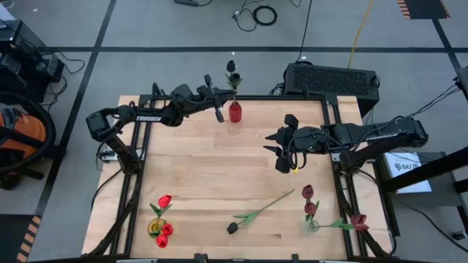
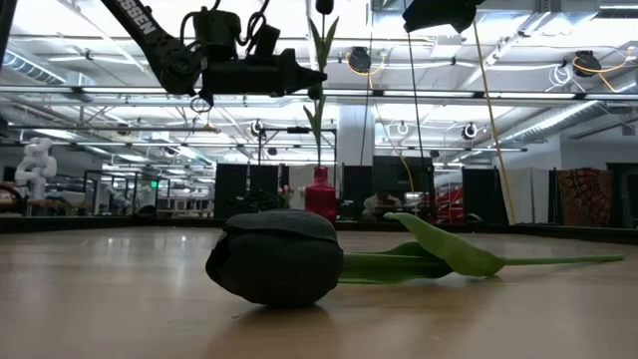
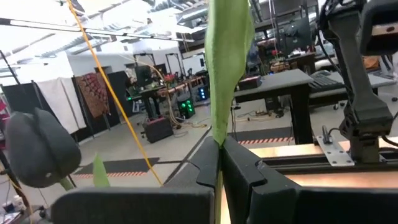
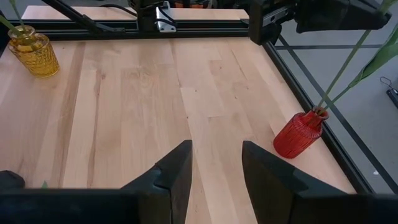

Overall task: Sort flowers into vase by color
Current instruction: Put the top black flower into the red vase

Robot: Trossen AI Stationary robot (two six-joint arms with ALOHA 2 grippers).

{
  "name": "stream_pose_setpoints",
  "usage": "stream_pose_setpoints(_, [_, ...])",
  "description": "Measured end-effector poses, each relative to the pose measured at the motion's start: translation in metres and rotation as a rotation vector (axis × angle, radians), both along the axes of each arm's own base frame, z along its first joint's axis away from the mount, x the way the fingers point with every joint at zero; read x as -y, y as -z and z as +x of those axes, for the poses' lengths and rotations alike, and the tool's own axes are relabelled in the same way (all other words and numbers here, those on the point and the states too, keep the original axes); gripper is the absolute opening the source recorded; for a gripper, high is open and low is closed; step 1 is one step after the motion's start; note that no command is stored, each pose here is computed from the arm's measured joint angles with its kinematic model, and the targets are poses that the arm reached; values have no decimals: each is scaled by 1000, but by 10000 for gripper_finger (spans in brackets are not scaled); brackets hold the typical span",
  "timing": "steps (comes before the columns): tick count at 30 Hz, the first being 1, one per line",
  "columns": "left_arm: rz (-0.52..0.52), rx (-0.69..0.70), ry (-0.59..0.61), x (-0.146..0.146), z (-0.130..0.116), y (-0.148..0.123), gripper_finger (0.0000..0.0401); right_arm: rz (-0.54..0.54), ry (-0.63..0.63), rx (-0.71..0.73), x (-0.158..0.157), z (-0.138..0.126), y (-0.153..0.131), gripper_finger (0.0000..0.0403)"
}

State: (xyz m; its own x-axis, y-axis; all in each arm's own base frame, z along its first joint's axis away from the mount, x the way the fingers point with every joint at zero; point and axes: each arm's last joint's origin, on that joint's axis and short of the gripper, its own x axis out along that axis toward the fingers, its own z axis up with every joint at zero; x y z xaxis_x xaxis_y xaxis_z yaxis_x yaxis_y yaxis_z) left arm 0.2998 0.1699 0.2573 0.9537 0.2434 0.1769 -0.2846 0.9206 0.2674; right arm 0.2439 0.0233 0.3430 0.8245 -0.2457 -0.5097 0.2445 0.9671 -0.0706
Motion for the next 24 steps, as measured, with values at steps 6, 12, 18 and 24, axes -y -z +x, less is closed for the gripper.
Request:
stream_pose_setpoints(6, [-25, -16, -39, -1, 0, 2, 12, 0, 0, 0, 0, 0, 0, 132])
stream_pose_setpoints(12, [-61, -57, -105, -4, 0, 7, 25, 0, 0, 0, 0, 0, 0, 132])
stream_pose_setpoints(18, [-65, -65, -100, -1, 2, 8, 54, 0, 0, 0, 0, 0, 0, 132])
stream_pose_setpoints(24, [-79, -93, -81, 5, 5, 11, 91, 0, 0, 0, 0, 0, 0, 132])
